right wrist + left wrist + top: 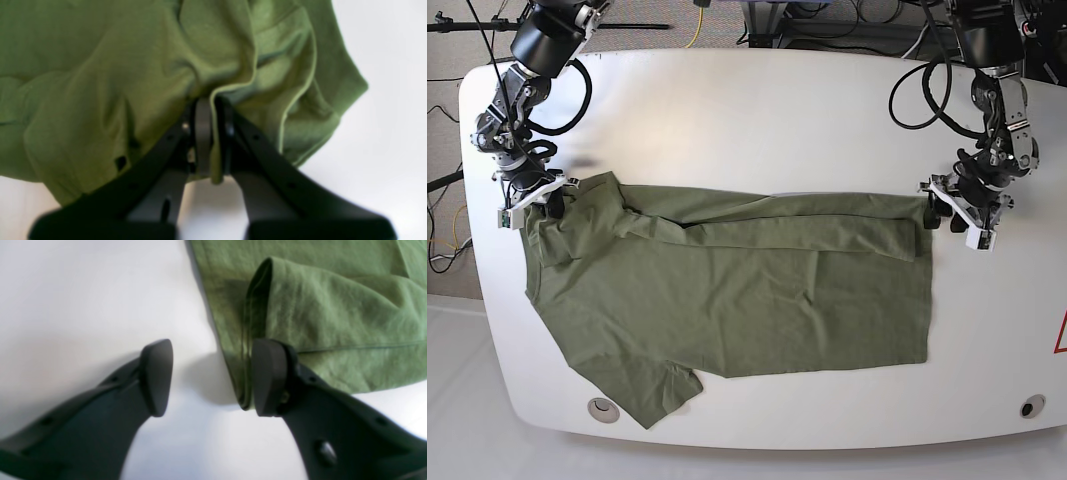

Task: Fold the T-shirt properly

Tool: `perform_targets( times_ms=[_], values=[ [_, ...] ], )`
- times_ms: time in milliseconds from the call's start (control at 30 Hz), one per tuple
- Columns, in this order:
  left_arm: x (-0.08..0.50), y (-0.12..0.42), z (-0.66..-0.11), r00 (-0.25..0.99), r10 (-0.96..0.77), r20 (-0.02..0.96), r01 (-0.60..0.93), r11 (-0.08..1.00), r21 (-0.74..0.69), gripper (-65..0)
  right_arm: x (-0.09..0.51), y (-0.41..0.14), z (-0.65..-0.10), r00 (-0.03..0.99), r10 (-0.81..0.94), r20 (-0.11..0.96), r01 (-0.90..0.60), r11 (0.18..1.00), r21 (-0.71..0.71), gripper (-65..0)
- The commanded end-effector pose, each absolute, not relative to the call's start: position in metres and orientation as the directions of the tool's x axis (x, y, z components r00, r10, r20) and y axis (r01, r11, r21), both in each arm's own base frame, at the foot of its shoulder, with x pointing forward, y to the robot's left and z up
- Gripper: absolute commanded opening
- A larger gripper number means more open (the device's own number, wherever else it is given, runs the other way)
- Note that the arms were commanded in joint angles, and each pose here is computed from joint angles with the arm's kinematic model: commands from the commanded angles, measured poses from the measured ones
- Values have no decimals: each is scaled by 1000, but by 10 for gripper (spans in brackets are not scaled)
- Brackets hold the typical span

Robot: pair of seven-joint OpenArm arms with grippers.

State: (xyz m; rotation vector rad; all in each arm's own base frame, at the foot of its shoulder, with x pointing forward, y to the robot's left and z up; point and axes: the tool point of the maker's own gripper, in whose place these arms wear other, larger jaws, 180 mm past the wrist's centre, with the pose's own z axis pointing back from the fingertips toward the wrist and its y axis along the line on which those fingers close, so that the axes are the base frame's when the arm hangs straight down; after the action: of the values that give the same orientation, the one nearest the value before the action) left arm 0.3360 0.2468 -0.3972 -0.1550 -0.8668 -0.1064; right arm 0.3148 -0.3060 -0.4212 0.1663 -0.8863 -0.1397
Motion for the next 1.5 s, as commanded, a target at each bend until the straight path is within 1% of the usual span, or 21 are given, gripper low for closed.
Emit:
perform_targets(
  times_ms=[0, 167, 200, 233, 433, 567, 633, 700, 767, 900, 1167, 1300, 1433, 1467],
  values=[
    [346, 252, -383, 608, -29, 793, 154, 985, -82, -443, 321, -312, -411, 606, -174, 776, 44, 982, 186, -617],
    [344, 252, -385, 617, -33, 787, 152, 985, -78, -589, 320, -312, -412, 611, -173, 772, 44, 982, 185, -620],
    [342, 251, -388, 626, -33, 780, 153, 985, -81, -627, 319, -312, -413, 617, -167, 769, 42, 983, 180, -624],
    [339, 250, -392, 634, -33, 772, 154, 984, -85, -650, 318, -312, -414, 622, -161, 766, 40, 984, 174, -628],
    [337, 249, -393, 637, -30, 770, 154, 984, -88, -650, 318, -312, -414, 625, -158, 765, 37, 984, 172, -649],
    [338, 250, -394, 637, -18, 771, 149, 984, -100, -650, 319, -310, -416, 630, -160, 760, 36, 984, 177, -639],
    [337, 250, -395, 638, -15, 770, 148, 984, -103, -587, 318, -310, -416, 633, -159, 757, 36, 984, 176, -638],
    [336, 250, -397, 644, -12, 765, 144, 984, -106, -487, 317, -310, -417, 635, -160, 756, 37, 983, 177, -636],
    [335, 251, -398, 646, -8, 763, 142, 984, -109, -412, 317, -309, -417, 636, -159, 755, 36, 984, 177, -635],
    [339, 252, -392, 637, -17, 771, 145, 985, -98, -295, 317, -310, -418, 633, -164, 756, 41, 983, 179, -636],
    [340, 251, -393, 646, -7, 764, 147, 983, -115, -298, 319, -310, -417, 629, -166, 760, 41, 983, 181, -637],
    [339, 249, -397, 656, -11, 755, 147, 983, -113, -361, 320, -309, -417, 626, -168, 762, 40, 982, 184, -641],
    [340, 249, -398, 658, -11, 753, 145, 983, -113, -438, 320, -309, -418, 627, -169, 760, 40, 982, 186, -641],
    [340, 248, -398, 659, -9, 752, 142, 983, -113, -447, 321, -309, -418, 626, -171, 761, 40, 982, 187, -642]
  ],
)
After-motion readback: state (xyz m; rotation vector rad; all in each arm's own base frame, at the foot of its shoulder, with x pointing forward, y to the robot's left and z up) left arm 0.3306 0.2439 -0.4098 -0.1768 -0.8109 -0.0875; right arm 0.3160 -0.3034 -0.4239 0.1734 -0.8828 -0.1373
